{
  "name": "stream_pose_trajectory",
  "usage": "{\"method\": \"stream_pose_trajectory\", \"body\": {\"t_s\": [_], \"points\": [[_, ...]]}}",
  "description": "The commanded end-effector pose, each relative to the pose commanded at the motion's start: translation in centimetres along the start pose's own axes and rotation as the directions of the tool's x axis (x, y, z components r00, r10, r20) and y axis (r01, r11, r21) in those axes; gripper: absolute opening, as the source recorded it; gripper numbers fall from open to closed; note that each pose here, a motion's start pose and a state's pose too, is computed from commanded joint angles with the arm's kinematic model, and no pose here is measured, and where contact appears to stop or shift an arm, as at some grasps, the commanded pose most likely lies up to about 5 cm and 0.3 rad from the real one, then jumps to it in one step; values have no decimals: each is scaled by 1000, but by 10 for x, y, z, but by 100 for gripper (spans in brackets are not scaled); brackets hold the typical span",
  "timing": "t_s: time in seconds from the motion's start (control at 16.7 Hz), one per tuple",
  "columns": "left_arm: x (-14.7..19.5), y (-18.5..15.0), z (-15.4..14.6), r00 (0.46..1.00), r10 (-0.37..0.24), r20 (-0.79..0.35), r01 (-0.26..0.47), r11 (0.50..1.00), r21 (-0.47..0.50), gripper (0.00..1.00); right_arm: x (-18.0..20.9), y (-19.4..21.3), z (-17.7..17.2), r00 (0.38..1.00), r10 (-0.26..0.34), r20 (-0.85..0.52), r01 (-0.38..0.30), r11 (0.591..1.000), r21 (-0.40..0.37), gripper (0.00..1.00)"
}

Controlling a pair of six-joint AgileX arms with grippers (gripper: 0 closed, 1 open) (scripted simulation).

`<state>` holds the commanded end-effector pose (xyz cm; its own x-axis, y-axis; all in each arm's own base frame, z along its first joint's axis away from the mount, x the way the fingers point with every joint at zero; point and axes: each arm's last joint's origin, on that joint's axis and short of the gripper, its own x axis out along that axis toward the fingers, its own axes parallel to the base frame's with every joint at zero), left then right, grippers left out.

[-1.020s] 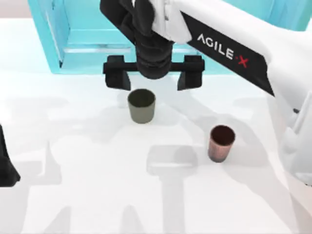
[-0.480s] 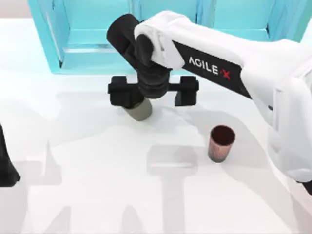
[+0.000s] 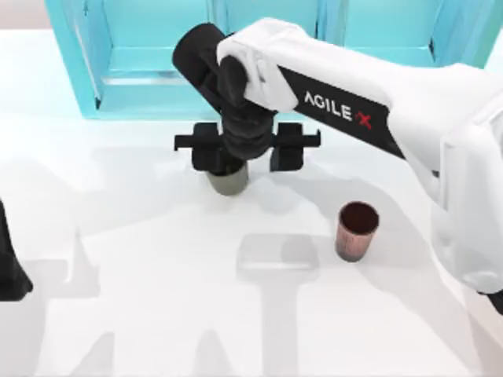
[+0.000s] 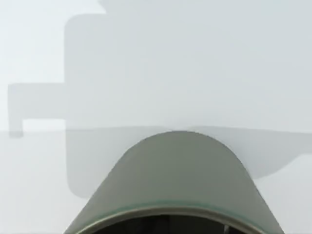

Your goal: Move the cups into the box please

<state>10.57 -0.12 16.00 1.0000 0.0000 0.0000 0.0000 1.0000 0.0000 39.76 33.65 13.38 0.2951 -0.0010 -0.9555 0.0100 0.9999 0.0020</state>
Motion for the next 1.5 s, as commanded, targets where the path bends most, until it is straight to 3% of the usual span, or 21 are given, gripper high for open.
{"method": "stream_pose_trajectory", "body": {"t_s": [0.36, 0.42, 1.02, 1.5], "points": [[0, 0, 0, 1000, 0, 0, 0, 1000, 0, 100, 0, 0, 0, 1000, 0, 0, 0, 1000, 0, 2], [0, 0, 0, 1000, 0, 0, 0, 1000, 0, 100, 0, 0, 0, 1000, 0, 0, 0, 1000, 0, 0], [0, 0, 0, 1000, 0, 0, 0, 1000, 0, 100, -6, -3, 2, 1000, 5, 1, -5, 1000, -1, 0], [0, 0, 0, 1000, 0, 0, 0, 1000, 0, 100, -90, -88, 28, 1000, 5, 4, -5, 1000, 0, 0]]}}
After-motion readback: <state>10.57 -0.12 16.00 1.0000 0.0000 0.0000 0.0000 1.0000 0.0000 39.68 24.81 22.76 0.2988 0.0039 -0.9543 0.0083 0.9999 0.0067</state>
